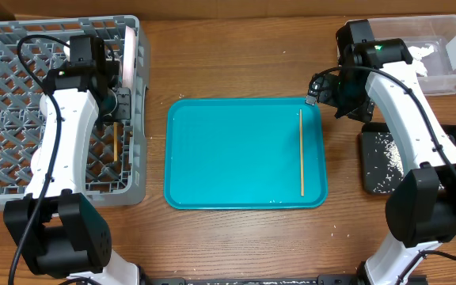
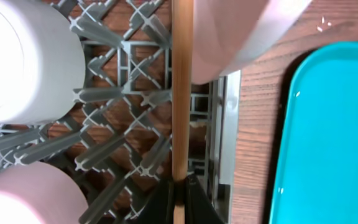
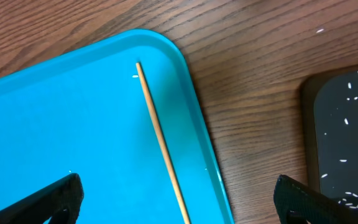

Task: Sort waste into correct bins and load items into the dishwasher
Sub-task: 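Carry the chopstick left and drop it into the dish rack, then move the left gripper right to the second chopstick on the teal tray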

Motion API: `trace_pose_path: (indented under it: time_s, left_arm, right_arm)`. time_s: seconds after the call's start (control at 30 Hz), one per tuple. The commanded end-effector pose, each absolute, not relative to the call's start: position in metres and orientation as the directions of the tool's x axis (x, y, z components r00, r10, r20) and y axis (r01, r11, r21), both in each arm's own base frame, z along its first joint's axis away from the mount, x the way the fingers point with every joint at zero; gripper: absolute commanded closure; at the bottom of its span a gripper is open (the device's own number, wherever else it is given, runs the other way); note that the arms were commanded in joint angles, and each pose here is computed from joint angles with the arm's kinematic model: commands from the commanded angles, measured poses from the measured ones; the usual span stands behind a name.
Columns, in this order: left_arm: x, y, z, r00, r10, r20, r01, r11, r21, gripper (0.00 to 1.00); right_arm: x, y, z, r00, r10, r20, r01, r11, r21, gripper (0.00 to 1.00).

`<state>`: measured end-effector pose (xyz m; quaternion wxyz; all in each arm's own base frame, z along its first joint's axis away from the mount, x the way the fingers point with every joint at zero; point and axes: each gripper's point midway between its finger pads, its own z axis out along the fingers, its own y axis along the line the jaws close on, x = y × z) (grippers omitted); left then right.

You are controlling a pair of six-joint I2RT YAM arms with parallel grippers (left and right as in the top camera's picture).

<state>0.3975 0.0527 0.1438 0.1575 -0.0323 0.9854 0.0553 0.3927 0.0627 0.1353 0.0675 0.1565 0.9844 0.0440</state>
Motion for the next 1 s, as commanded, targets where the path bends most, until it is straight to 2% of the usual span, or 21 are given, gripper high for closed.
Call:
trace_pose_path:
  time_s: [0.0,0.23,0.3,0.33,0.37,0.4,0.6,0.77,0.83,0.9,0.97]
  left_arm:
    - [0.395,0.053,0.143,-0.944,-0.092,-0.317,-0.125,0.988,0.086,0.96]
    - [0.389,0.056,0.142,-0.952,-0.092,-0.293,-0.129,0.986,0.109,0.96]
    - [0.388,0.056,0.141,-0.953,-0.092,-0.288,-0.128,0.986,0.108,0.88]
    - [0.388,0.056,0.141,-0.953,-0.092,-0.287,-0.128,0.986,0.108,0.71]
    - [0.388,0.056,0.141,-0.953,-0.092,-0.287,-0.128,0.986,0.108,0.43]
    - [0.388,0.056,0.141,-0.953,-0.092,-0.287,-0.128,0.986,0.108,0.00]
    - [0.388,0.056,0.145,-0.954,-0.088,-0.288,-0.124,0.986,0.109,0.00]
    - [0.384,0.041,0.177,-0.956,-0.087,-0.279,-0.101,0.994,0.033,0.00]
    - [0.383,0.022,0.199,-0.954,-0.088,-0.286,-0.071,0.995,-0.070,0.00]
    - [0.383,-0.007,0.224,-0.948,-0.094,-0.303,-0.022,0.972,-0.234,0.00]
    - [0.382,-0.047,0.255,-0.941,-0.092,-0.324,0.068,0.891,-0.450,0.00]
  right_arm:
    - [0.397,0.062,0.149,-0.936,0.313,-0.163,0.296,0.948,0.119,0.00]
    - [0.397,0.062,0.149,-0.936,0.313,-0.163,0.297,0.948,0.119,0.00]
    - [0.397,0.062,0.149,-0.936,0.313,-0.163,0.296,0.948,0.119,0.01]
    - [0.397,0.062,0.149,-0.936,0.313,-0.163,0.296,0.948,0.119,0.00]
    - [0.397,0.062,0.149,-0.936,0.313,-0.163,0.296,0.948,0.119,0.01]
    - [0.397,0.062,0.149,-0.936,0.313,-0.163,0.296,0.948,0.119,0.00]
    - [0.397,0.062,0.149,-0.936,0.313,-0.163,0.296,0.948,0.119,0.00]
    - [0.397,0.062,0.149,-0.936,0.313,-0.163,0.296,0.948,0.119,0.01]
    - [0.397,0.062,0.149,-0.936,0.313,-0.163,0.296,0.948,0.119,0.00]
    - [0.397,0.062,0.149,-0.936,0.313,-0.163,0.296,0.948,0.119,0.00]
    - [0.397,0.062,0.149,-0.936,0.313,-0.163,0.297,0.948,0.119,0.00]
